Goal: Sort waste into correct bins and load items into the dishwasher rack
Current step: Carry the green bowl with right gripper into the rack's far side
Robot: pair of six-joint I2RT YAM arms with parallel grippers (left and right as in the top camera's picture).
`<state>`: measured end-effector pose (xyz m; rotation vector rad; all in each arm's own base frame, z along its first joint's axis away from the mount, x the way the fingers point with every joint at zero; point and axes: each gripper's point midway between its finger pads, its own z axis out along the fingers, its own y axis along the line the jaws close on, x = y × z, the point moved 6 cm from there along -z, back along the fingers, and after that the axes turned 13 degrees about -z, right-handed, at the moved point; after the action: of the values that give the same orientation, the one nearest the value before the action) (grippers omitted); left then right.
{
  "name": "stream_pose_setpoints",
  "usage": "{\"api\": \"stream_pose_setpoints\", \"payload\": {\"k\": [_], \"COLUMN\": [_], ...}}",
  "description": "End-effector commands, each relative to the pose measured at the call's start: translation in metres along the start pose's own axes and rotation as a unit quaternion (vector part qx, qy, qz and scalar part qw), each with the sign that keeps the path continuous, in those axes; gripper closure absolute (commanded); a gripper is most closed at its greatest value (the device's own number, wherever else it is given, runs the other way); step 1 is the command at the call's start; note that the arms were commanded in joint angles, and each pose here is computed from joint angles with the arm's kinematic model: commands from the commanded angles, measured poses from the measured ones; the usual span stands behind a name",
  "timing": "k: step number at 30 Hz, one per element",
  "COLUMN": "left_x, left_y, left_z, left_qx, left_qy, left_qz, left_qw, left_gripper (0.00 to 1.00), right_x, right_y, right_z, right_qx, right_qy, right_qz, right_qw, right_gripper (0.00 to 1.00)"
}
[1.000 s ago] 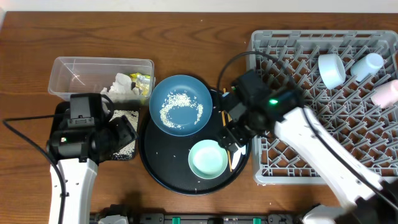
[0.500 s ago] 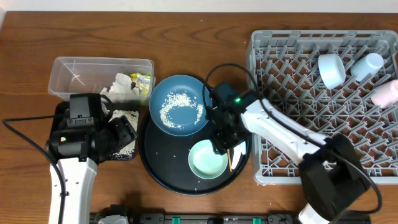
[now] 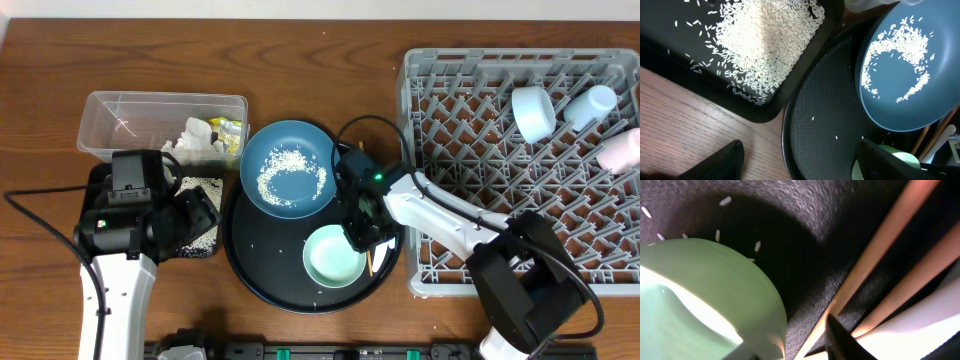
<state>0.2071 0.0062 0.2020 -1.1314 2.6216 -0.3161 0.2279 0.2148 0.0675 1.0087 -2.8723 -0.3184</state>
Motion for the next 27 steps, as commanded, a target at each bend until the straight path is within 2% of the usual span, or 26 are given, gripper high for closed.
{"api": "stream_pose_setpoints", "payload": {"k": [1, 5, 10, 15, 21, 27], "left_x": [-0.002, -0.002, -0.002, -0.002, -0.002, -0.002], "left_y": [0.001, 0.001, 0.001, 0.001, 0.001, 0.001], "left_z": [-0.001, -0.001, -0.001, -0.001, -0.001, -0.001], "left_qx": [-0.005, -0.005, -0.005, -0.005, -0.005, -0.005], "left_qy": [-0.005, -0.005, -0.005, -0.005, -0.005, -0.005], "left_qz": [0.001, 0.001, 0.001, 0.001, 0.001, 0.001], "left_qw": [1.000, 1.000, 1.000, 1.000, 1.000, 1.000], "left_gripper": [0.26, 0.26, 0.26, 0.26, 0.26, 0.26], "right_x": [0.003, 0.002, -0.002, -0.011, -0.013, -0.010], "right_y": [0.001, 0.001, 0.002, 0.001, -0.022, -0.067], "right_z": [0.005, 0.005, -0.006, -0.044, -0.120, -0.198], "right_qx": [0.009, 0.009, 0.009, 0.026, 0.138, 0.297], "right_qy": [0.005, 0.005, -0.007, -0.051, -0.131, -0.224], "right_qz": [0.015, 0.015, 0.013, 0.006, 0.013, 0.044], "right_qw": [1.000, 1.000, 1.000, 0.998, 0.982, 0.927], "right_gripper": [0.77, 0.98, 0.99, 0.99, 0.99, 0.99]}}
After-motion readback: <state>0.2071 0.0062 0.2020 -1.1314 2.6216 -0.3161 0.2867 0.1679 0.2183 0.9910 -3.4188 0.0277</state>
